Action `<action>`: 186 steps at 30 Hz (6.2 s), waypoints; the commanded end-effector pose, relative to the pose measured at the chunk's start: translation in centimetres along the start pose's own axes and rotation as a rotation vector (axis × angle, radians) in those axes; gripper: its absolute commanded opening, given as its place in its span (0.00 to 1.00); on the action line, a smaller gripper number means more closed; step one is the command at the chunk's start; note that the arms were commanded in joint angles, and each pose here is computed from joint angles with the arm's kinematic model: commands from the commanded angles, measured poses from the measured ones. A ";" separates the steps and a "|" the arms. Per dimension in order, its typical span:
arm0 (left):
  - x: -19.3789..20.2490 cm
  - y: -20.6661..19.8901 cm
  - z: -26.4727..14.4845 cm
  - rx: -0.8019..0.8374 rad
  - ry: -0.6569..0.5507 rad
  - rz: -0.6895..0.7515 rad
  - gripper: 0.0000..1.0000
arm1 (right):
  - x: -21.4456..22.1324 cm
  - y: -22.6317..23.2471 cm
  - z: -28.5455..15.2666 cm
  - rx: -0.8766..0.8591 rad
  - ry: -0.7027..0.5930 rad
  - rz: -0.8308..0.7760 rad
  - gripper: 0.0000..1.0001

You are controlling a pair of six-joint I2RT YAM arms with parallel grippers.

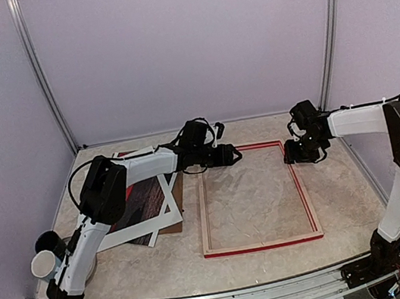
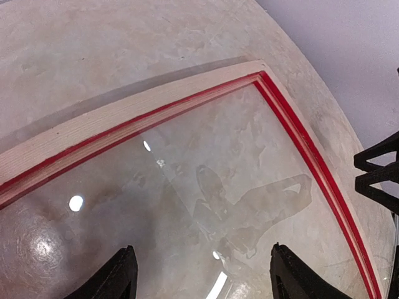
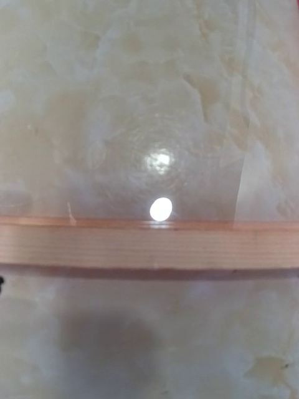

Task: Put the photo into the frame
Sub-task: Pick up the mat board from the photo, then place the mat board on the glass panel.

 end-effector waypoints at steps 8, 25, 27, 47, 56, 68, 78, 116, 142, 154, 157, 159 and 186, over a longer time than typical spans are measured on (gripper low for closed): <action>-0.2 2.1 1.1 -0.001 -0.027 -0.103 0.72 | -0.3 0.2 -1.1 -0.013 -0.030 0.002 0.51; -6.6 -1.2 -6.2 -0.026 -0.169 -0.059 0.77 | -1.8 3.0 -2.8 -0.136 -0.074 -0.075 0.51; -6.4 -0.5 -8.0 -0.091 -0.174 -0.064 0.80 | -2.1 3.8 -3.2 -0.165 -0.078 -0.099 0.53; 4.6 3.5 -23.8 -0.457 -0.206 -0.279 0.99 | -0.9 23.9 -5.7 -0.686 0.067 -0.253 0.61; 9.8 3.8 -27.8 -0.401 -0.259 -0.386 0.99 | 4.0 32.2 -4.5 -0.848 0.232 -0.212 0.61; 15.5 4.5 -30.9 -0.300 -0.287 -0.473 0.99 | 8.8 35.6 -0.8 -0.802 0.368 -0.112 0.60; 17.5 4.7 -30.9 -0.223 -0.275 -0.508 0.99 | 10.3 35.4 2.2 -0.761 0.423 -0.030 0.59; 19.7 5.6 -28.7 -0.188 -0.196 -0.515 0.99 | 10.3 35.5 2.3 -0.860 0.453 0.076 0.55; 20.5 5.6 -28.6 -0.168 -0.191 -0.524 0.99 | 9.5 36.6 3.5 -0.914 0.381 0.045 0.50; 20.4 5.3 -29.0 -0.156 -0.207 -0.519 0.99 | 9.5 35.9 5.2 -0.890 0.381 0.074 0.16; 20.1 5.1 -29.2 -0.149 -0.218 -0.514 0.99 | 9.2 35.7 4.8 -0.915 0.370 0.088 0.08; 20.0 5.0 -29.4 -0.148 -0.223 -0.510 0.99 | 9.0 35.6 4.4 -0.942 0.361 0.102 0.05; 15.7 2.2 -33.3 -0.107 -0.386 -0.429 0.99 | 7.0 31.9 -3.0 -1.043 0.233 0.124 0.00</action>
Point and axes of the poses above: each gripper's point midway between its finger pads, its own z axis out along the fingers, its own y axis along the line the jaws close on, x = y × z, the point moved 5 cm from there along -z, back along the fingers, and after that the axes turned 3 degrees about -z, right-handed, at the moved point
